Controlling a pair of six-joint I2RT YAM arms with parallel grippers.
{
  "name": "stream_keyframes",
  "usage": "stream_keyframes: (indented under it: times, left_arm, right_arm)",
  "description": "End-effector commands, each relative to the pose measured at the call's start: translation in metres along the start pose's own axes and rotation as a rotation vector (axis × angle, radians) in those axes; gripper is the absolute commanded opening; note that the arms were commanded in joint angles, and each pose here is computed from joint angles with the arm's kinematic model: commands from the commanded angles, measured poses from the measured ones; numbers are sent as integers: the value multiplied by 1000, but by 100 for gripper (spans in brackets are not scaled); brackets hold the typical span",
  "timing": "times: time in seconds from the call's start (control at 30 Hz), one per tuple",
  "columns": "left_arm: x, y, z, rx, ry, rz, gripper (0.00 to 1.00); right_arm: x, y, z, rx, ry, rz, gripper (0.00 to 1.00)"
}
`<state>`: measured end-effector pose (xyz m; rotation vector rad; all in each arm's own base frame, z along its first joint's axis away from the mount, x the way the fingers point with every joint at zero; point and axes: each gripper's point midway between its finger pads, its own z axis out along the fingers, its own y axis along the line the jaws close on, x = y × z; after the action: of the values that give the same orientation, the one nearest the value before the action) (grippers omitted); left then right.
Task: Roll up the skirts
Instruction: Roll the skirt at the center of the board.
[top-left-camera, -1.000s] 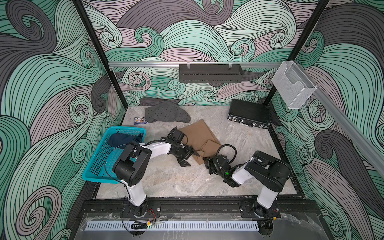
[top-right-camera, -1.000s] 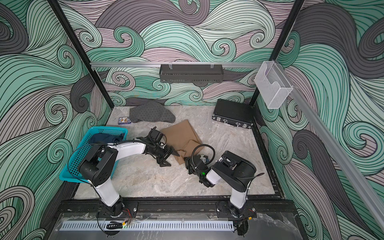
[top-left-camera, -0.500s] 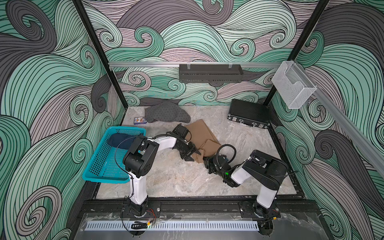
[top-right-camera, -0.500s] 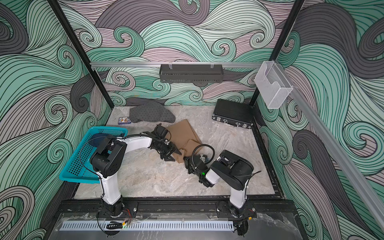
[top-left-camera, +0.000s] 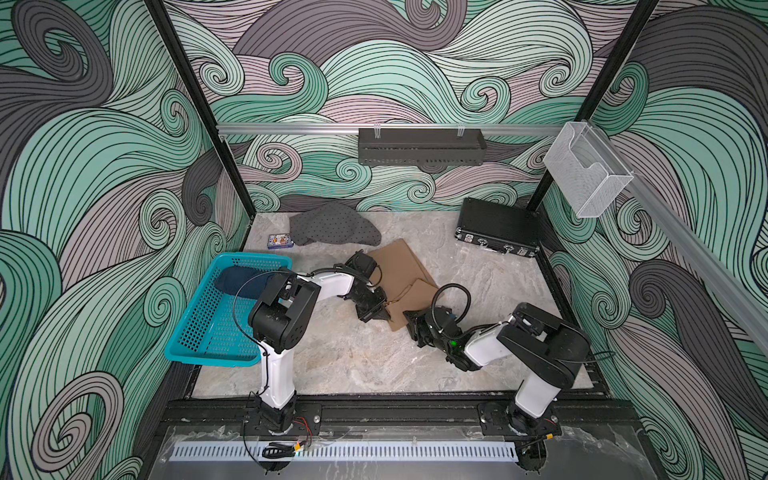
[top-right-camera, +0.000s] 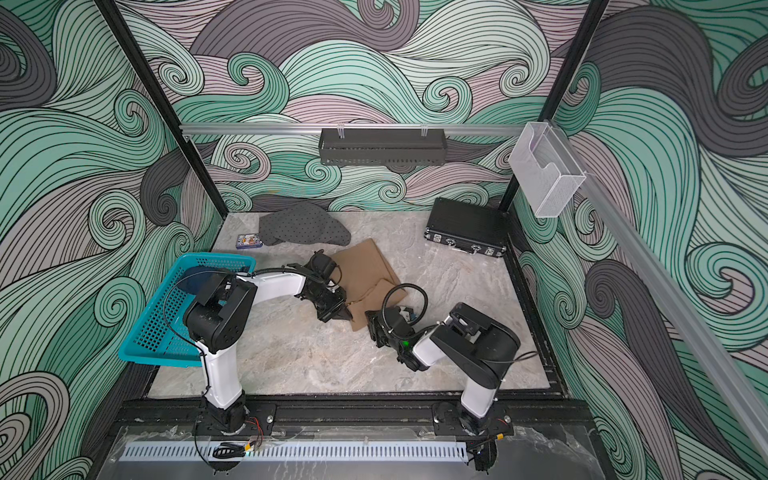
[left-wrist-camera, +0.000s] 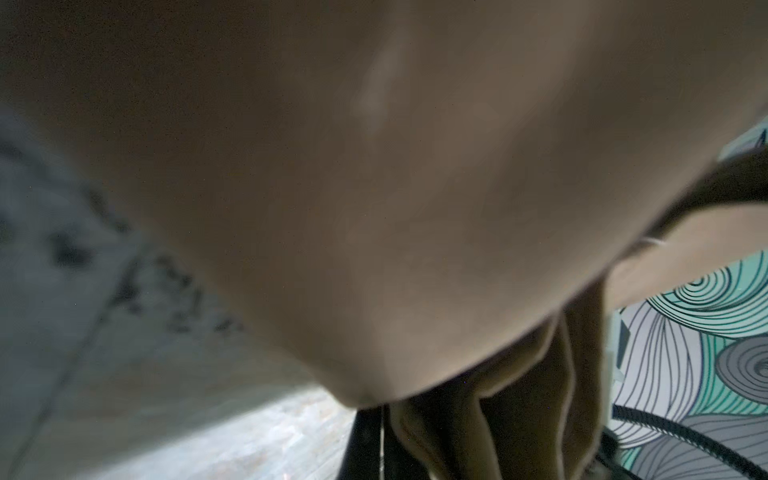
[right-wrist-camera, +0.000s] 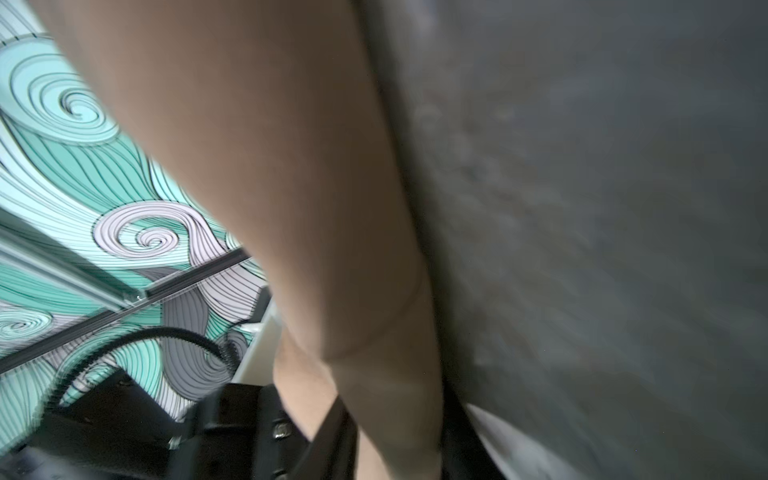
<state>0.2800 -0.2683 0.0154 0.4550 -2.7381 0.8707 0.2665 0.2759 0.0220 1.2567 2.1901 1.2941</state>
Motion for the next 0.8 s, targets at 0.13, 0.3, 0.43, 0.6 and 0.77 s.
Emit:
stream_keyframes:
  times: [0.13, 0.3, 0.43, 0.6, 0.77]
  left_arm:
    - [-1, 39, -12, -88, -49, 0, 0]
    - [3, 57, -26, -134, 17, -27, 0]
    - [1, 69, -55, -188, 80, -9, 0]
    - [-4, 89, -73, -318, 138, 42, 0]
    - [-17, 113, -78, -317, 146, -7, 0]
  right_arm:
    - [-19, -71, -43, 398, 13, -449, 68]
    - [-8, -22, -76, 285, 79, -789, 75]
    - [-7, 18, -106, 303, 104, -1208, 76]
    - [5, 32, -101, 313, 154, -1609, 90]
    - [35, 32, -77, 402, 180, -2139, 96]
